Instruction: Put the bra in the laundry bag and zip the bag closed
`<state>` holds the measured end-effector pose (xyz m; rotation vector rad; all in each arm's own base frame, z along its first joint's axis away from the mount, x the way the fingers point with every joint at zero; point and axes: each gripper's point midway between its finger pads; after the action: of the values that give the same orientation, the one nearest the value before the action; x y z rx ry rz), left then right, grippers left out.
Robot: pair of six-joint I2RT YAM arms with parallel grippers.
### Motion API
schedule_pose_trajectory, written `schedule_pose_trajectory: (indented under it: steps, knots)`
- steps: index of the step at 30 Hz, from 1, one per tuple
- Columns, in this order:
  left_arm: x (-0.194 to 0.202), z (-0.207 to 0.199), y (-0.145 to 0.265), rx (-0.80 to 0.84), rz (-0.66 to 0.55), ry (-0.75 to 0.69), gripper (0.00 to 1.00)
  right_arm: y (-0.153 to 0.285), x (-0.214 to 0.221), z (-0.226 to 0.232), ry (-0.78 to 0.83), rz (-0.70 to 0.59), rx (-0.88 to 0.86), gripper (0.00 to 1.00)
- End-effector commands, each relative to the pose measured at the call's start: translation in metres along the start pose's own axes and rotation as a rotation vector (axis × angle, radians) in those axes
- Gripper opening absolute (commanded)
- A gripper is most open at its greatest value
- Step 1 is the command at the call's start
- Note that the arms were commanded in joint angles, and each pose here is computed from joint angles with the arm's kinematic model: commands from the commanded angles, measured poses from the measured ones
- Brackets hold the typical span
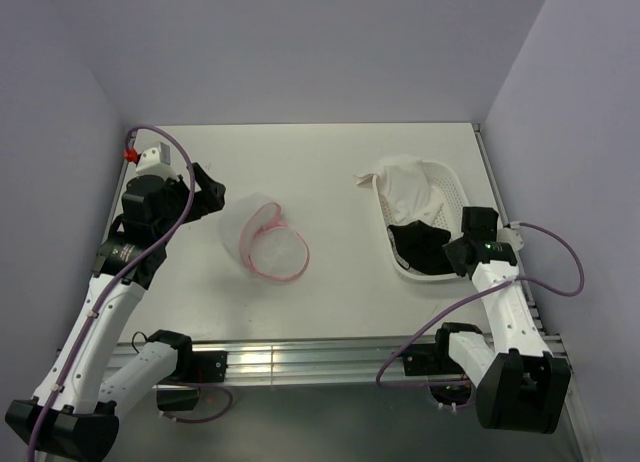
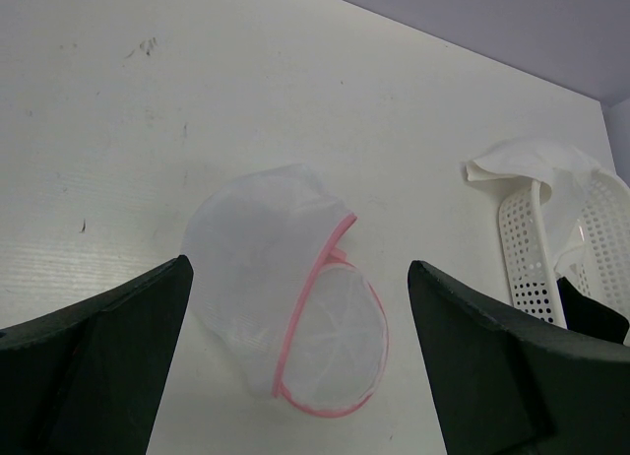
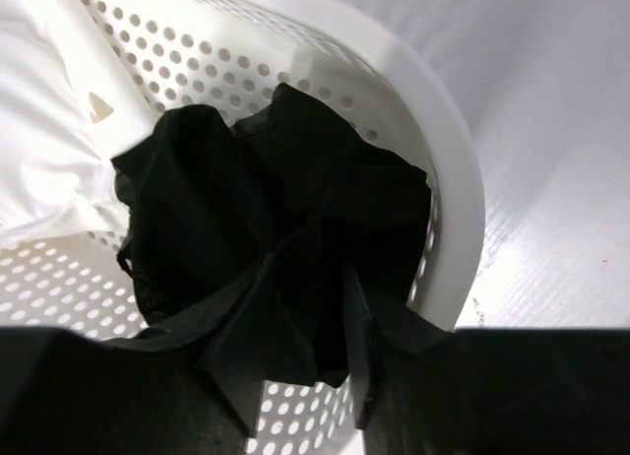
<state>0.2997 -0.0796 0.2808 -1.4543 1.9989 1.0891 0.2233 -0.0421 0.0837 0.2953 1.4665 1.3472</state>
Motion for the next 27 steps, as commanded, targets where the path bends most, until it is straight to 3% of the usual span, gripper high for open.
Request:
schedule_pose_trajectory:
  steps: [1, 5, 11, 20, 27]
  knots:
    - [-0.006, -0.006, -0.002, 0.027, -0.022, 0.006, 0.99, -0.004, -0.013, 0.006, -0.026, -0.052, -0.014, 0.39]
    - [-0.007, -0.006, -0.003, 0.025, -0.026, 0.008, 0.99, -0.002, -0.022, 0.007, -0.02, -0.079, -0.006, 0.29]
    - [-0.007, -0.005, -0.003, 0.021, -0.027, 0.006, 0.99, 0.024, -0.055, 0.027, -0.021, -0.156, -0.068, 0.01]
    - [-0.007, -0.005, -0.003, 0.02, -0.028, 0.008, 0.99, 0.129, -0.149, 0.085, -0.027, -0.356, -0.268, 0.0]
    - [-0.006, -0.005, -0.004, 0.021, -0.019, 0.009, 0.99, 0.195, -0.189, 0.144, 0.015, -0.413, -0.506, 0.0]
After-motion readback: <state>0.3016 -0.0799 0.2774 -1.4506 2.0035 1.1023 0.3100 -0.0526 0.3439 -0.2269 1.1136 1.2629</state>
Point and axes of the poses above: each gripper's point midway between its finger pads, its own y axis back along the fingers, its own z axis along the line the jaws close on, x = y × z, and after that the axes turned 13 degrees about y, right-handed
